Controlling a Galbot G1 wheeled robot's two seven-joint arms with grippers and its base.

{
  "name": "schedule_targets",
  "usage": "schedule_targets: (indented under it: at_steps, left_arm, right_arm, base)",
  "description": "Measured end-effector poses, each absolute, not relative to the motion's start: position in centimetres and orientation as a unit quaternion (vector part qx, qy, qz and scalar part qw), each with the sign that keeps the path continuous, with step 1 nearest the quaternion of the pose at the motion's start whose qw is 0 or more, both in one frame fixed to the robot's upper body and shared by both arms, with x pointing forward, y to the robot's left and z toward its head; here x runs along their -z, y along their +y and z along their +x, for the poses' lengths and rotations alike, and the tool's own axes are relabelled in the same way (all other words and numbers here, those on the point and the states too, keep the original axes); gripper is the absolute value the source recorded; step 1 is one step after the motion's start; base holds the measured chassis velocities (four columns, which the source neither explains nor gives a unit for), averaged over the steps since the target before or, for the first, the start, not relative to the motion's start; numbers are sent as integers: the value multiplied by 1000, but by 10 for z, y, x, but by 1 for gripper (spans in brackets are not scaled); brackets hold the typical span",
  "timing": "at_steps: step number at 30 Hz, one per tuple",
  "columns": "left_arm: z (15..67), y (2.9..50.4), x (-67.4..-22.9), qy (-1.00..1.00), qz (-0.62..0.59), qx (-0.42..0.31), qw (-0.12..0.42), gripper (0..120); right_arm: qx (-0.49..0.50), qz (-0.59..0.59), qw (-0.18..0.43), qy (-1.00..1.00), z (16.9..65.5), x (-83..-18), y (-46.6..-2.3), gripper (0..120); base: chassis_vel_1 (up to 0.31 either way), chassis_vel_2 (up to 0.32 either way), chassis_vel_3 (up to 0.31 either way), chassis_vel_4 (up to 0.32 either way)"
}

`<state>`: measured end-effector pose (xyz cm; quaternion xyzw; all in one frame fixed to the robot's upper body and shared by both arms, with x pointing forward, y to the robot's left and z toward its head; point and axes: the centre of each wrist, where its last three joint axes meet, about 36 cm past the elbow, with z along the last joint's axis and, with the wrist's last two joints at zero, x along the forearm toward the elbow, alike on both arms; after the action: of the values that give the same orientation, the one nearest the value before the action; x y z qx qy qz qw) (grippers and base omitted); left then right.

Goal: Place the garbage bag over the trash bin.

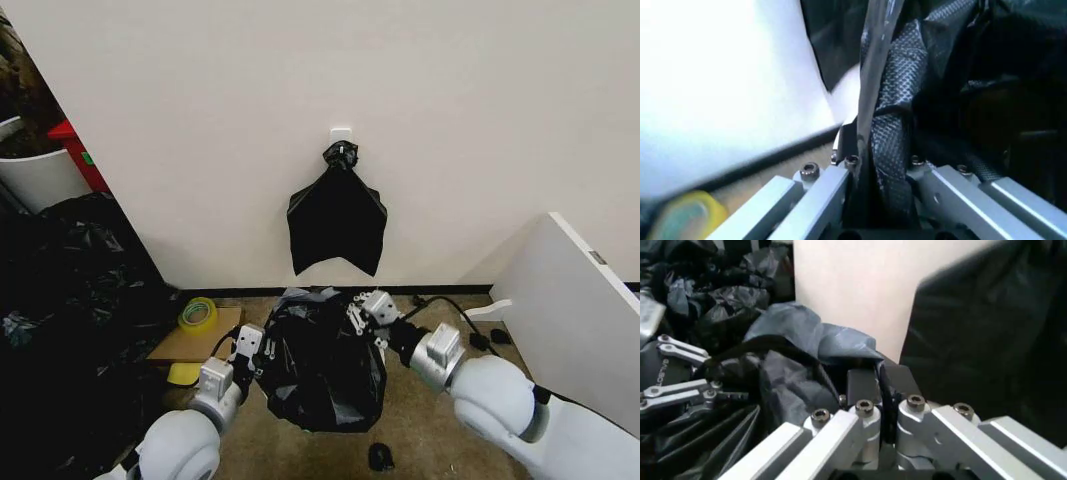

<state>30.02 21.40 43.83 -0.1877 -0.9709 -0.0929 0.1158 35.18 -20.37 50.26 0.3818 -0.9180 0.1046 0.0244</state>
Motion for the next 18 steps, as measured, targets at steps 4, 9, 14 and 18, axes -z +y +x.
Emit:
schedule_targets:
  at_steps: [4, 9, 14, 18]
  left_arm:
    - [291, 221, -426, -963, -216, 154, 56, 1]
    - [283, 224, -419, -956, -239, 171, 26, 1]
    - [280, 226, -415, -955, -250, 160, -4, 1]
    - [283, 227, -412, -961, -229, 153, -2, 1]
  right_arm:
    - [-69, 363, 92, -925, 356, -512, -207, 0]
    - [-67, 335, 141, -929, 366, -511, -214, 0]
    - [-93, 321, 185, -924, 375, -504, -226, 0]
    - [-126, 323, 201, -916, 374, -502, -233, 0]
  base:
    - [0, 0, 0, 0]
    - [0, 0, 0, 0]
    - [0, 0, 0, 0]
    - [0, 0, 0, 0]
